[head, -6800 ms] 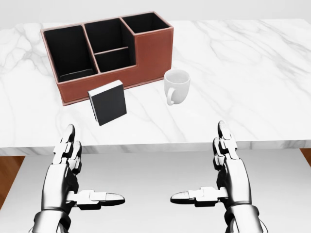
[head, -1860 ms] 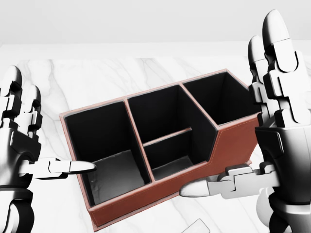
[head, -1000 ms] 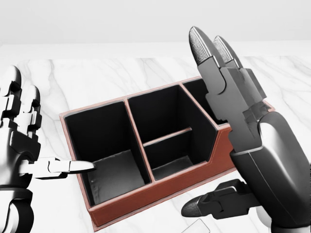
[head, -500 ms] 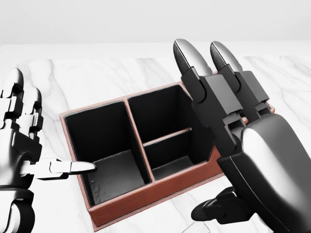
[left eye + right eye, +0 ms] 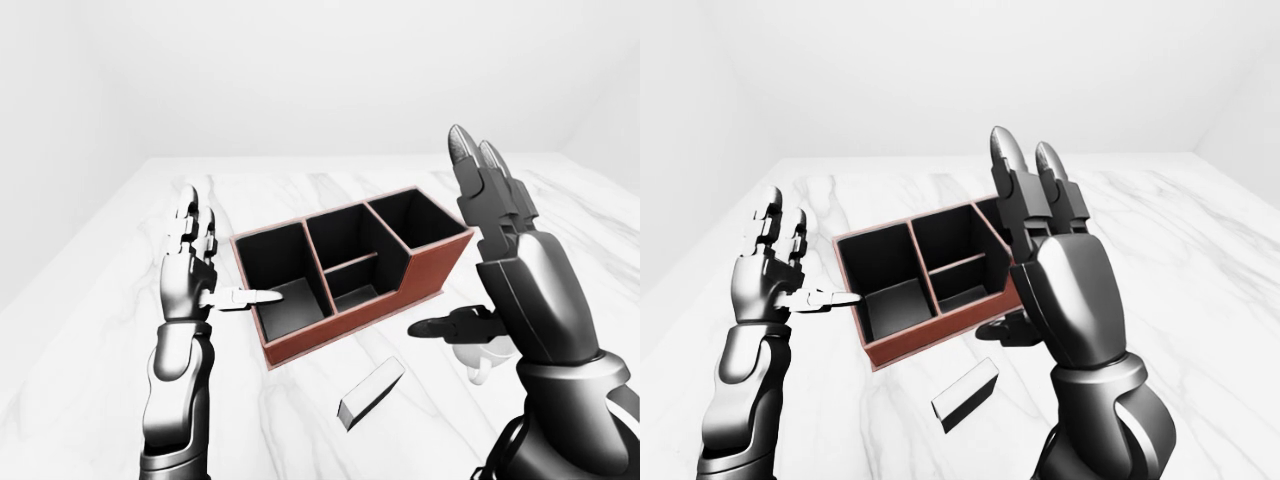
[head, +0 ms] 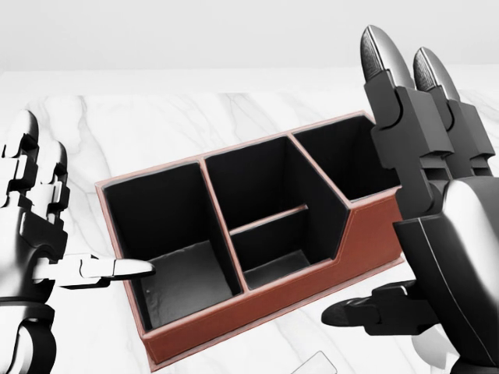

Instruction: Pick up the book and place it in the front compartment of the caddy.

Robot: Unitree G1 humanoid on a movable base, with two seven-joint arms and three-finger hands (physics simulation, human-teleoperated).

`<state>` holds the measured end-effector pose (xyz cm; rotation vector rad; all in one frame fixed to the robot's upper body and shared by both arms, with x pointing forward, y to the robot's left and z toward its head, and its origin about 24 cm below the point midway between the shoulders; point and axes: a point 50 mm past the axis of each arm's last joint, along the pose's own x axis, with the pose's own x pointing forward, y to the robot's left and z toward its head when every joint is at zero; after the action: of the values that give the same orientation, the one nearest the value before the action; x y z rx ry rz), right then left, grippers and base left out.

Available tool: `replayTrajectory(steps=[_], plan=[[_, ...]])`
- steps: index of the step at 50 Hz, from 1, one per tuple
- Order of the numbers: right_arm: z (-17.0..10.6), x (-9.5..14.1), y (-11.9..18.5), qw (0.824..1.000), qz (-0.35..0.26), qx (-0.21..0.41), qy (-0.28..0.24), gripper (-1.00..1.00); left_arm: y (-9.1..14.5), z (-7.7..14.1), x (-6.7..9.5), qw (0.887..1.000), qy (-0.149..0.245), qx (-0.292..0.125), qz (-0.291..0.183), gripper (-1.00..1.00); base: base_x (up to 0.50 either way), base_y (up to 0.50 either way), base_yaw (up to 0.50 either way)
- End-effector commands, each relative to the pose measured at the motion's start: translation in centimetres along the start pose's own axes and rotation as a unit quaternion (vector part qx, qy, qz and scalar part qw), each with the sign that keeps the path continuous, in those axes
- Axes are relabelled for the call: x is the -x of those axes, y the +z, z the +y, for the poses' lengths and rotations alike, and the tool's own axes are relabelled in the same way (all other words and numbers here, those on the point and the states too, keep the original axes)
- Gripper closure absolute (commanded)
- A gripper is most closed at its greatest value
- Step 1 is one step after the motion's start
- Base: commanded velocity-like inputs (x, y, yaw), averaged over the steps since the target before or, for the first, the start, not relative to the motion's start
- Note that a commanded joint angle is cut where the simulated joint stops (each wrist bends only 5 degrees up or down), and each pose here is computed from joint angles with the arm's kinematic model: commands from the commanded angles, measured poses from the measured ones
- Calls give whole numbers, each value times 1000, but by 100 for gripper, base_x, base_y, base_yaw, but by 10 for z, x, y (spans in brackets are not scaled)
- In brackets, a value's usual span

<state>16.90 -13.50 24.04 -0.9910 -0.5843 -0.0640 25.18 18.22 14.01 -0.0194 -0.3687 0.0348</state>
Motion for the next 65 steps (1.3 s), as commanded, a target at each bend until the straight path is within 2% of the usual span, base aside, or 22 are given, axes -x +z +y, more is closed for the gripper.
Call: replayTrajectory(steps=[1,26,48,65], plan=[[-1,2,-4,1000,26,-7,-11,-100,-1,0,0,1000,0,0,2,-100,0,0,0],[-3,3,-10,997,64,-29,-34,-100,-4,0,0,1000,0,-1,8,-100,0,0,0],[7,14,-19,992,106,-61,-12,-100,-6,0,0,1000,0,-1,14,-100,0,0,0],[9,18,-17,995,91,-32,-1,-100,-7,0,0,1000,0,-1,15,-100,0,0,0]])
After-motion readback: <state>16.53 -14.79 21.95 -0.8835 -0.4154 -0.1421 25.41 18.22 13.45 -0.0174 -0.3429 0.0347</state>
